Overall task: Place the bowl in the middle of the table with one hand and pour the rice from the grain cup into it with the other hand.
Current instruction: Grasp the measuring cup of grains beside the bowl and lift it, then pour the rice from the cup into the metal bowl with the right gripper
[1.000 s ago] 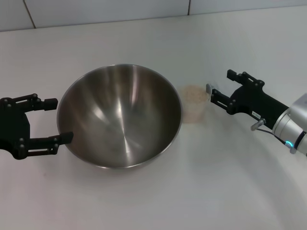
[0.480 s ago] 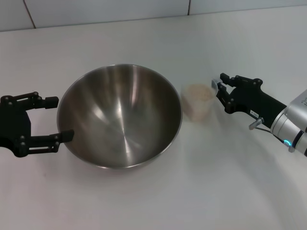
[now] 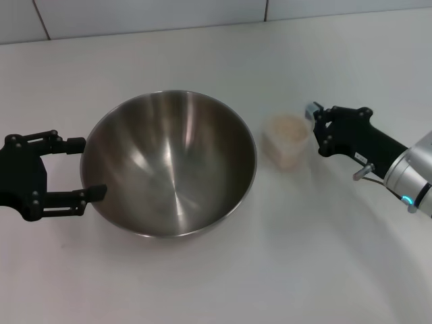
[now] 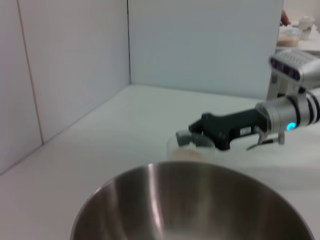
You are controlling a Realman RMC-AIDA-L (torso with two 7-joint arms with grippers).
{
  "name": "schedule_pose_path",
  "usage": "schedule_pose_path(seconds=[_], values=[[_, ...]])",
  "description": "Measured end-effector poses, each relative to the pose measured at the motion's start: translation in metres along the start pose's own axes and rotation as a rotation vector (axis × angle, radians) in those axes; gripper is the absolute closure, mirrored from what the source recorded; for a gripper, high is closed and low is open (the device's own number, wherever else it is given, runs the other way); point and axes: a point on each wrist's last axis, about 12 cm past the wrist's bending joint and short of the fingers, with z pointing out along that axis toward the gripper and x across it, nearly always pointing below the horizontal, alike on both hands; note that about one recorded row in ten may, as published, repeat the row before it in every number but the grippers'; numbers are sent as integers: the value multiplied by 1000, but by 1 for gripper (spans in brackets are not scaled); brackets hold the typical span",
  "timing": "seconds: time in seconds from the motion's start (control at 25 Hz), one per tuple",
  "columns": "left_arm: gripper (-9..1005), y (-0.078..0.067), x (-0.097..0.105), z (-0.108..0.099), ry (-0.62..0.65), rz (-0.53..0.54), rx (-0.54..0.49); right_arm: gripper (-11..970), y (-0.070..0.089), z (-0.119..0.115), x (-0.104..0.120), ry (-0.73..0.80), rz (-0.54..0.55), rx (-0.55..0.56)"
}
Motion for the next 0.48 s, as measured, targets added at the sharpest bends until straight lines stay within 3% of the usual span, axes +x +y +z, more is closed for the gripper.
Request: schedule_pose_path(seconds=[0.32,0.48], values=[[167,3,-4,2,41,1,0,955,-5,-21,-24,-268,-70,52],[167,3,-5,1,43,4,-3,955,-3,-18,-43,-390,-182,22]])
